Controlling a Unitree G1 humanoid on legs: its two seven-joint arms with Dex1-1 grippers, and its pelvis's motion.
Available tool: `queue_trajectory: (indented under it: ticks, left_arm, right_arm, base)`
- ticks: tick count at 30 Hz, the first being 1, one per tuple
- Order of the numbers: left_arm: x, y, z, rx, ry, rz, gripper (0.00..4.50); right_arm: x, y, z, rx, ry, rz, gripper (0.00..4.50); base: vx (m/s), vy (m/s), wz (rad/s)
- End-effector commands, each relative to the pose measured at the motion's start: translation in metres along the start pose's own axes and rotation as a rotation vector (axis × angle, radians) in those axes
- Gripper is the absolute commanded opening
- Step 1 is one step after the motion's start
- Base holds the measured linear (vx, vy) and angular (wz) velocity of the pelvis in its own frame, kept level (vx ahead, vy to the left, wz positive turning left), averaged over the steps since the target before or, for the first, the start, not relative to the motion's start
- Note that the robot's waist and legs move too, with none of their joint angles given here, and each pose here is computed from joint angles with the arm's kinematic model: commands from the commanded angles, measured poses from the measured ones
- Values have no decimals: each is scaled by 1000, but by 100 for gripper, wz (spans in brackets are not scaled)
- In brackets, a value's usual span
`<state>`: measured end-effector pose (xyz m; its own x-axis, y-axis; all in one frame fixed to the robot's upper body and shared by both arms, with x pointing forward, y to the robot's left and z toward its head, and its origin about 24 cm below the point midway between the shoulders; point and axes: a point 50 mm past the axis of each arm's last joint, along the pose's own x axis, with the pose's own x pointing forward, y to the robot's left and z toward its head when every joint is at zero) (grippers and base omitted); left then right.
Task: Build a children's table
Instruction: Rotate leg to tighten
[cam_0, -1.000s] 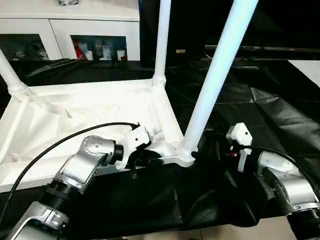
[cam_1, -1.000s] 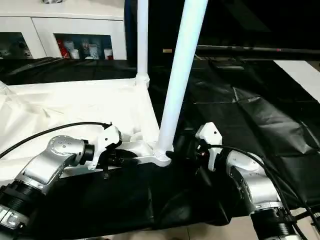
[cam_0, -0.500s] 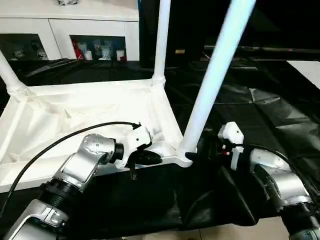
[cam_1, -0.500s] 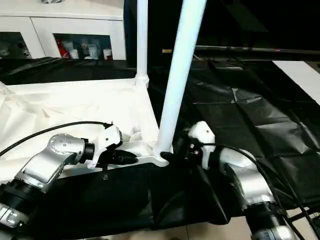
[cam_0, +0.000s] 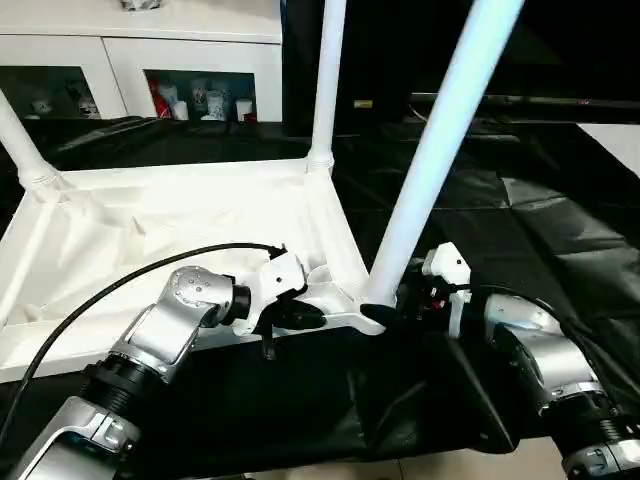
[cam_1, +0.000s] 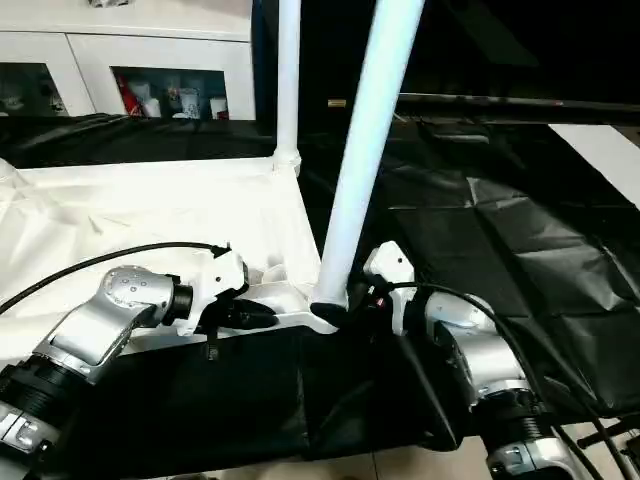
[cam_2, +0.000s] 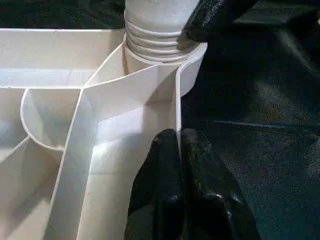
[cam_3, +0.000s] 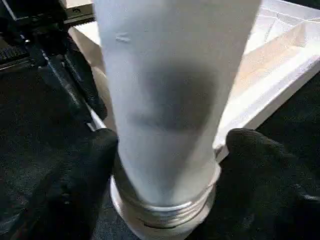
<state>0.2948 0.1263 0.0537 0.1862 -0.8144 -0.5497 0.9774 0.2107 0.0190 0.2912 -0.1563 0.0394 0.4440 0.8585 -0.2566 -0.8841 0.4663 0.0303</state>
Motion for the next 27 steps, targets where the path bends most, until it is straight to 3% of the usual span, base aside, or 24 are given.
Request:
queue_trajectory:
  ticks: [1, 2, 8, 20, 27]
  left_arm:
    - [3, -4, -16, -40, 82, -18, 0]
    - [3, -4, -17, -40, 82, -17, 0]
    - [1, -4, -18, -43, 86, -14, 0]
    - [-1, -5, -21, -56, 86, -2, 0]
    - [30, 5, -8, -103, 48, 157, 0]
  right_arm:
    - [0, -4, 3, -29, 15, 4, 359]
    - [0, -3, 2, -31, 22, 12, 335]
    - [3, -2, 1, -32, 27, 25, 285]
    - [5, -1, -4, -23, 29, 23, 272]
    - [12, -13, -33, 125, 44, -396, 272]
  base:
    - [0, 0, 0]
    - [0, 0, 0]
    - [0, 0, 0]
    - [0, 0, 0]
    - [0, 0, 0]
